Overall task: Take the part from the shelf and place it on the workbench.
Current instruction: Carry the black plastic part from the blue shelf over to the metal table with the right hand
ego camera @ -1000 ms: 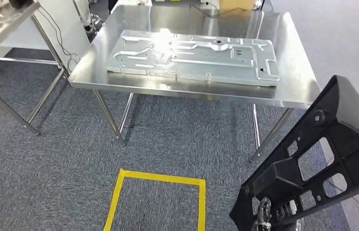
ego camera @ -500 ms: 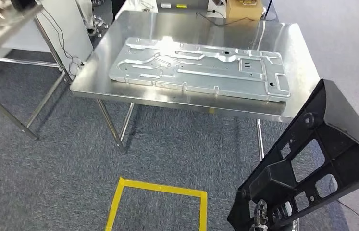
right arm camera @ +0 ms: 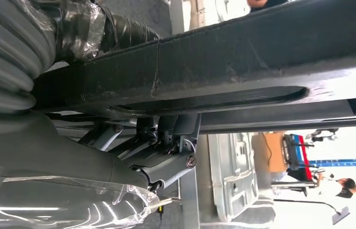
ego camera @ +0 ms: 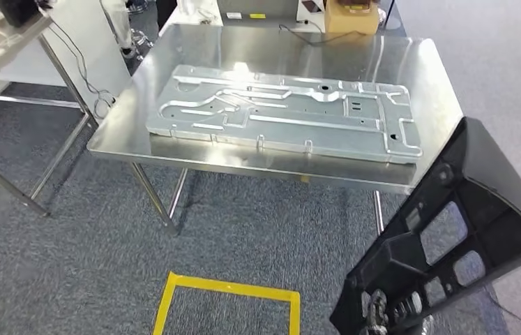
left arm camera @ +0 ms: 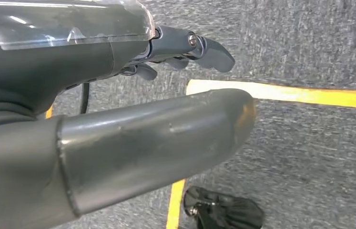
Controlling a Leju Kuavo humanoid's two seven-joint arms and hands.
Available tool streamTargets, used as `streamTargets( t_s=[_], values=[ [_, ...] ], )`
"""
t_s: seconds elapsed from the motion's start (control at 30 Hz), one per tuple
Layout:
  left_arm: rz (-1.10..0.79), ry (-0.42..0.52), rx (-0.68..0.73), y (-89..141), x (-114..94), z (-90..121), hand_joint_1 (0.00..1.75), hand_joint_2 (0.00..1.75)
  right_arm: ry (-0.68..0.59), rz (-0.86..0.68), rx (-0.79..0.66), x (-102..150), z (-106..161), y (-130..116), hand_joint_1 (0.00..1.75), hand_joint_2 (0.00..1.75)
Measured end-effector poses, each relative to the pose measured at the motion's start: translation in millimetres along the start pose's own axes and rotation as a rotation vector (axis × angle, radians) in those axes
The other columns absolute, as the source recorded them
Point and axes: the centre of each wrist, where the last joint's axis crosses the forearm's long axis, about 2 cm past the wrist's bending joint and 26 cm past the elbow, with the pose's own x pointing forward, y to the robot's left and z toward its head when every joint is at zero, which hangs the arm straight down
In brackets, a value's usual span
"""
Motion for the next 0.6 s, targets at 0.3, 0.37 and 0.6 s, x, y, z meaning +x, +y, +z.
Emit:
streamTargets(
  t_s=[0.3, 0.37, 0.6],
  values=[
    [-0.032, -0.003, -0.034, 3, 3, -2, 0.0, 0.0, -0.072, 0.506, -0.155, 13, -25, -6, 1.75, 1.75],
    [-0.044, -0.005, -0.041, 5, 4, -2, 0.0, 0.0, -0.126, 0.612, -0.201, 19, -37, -7, 1.75, 1.75],
    [-0.072, -0.019, -0.064, 7, 10, -5, 0.0, 0.0, -0.344, 0.938, -0.163, 35, -72, -1, 1.75, 1.75]
  ],
)
